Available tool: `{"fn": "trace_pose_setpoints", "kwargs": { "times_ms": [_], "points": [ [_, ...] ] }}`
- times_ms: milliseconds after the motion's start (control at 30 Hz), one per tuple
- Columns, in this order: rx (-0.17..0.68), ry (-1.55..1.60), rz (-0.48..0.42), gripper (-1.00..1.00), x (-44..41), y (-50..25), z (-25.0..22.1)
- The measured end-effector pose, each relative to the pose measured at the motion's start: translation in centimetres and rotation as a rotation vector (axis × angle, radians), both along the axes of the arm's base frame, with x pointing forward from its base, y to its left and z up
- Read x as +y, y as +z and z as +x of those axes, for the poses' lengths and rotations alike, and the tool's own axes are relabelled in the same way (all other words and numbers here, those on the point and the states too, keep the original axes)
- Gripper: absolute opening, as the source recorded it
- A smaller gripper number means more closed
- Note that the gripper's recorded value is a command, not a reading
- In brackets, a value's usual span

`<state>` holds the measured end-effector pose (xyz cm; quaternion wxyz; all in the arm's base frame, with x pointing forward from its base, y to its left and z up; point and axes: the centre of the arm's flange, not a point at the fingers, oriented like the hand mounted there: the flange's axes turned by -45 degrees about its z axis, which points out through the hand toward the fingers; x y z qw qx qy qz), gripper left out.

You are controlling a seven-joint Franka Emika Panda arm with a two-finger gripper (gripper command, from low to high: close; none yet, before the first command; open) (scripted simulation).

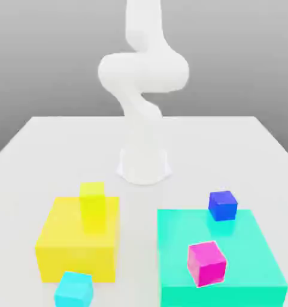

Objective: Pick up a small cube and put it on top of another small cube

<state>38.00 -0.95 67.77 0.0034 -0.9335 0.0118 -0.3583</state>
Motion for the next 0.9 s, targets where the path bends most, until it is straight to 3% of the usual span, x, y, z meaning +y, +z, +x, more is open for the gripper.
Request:
{"fn": "trace_pose_setpoints", "kwargs": {
  "times_ms": [233, 467, 900],
  "points": [
    [0.190, -0.030, 0.016, 0.00, -3.0, -10.9, 7.7],
    [0.376, -0.065, 0.032, 0.00, -6.3, -23.1, 12.0],
    [0.713, -0.137, 0.055, 0.00, -12.0, -46.9, 11.0]
  ]
}}
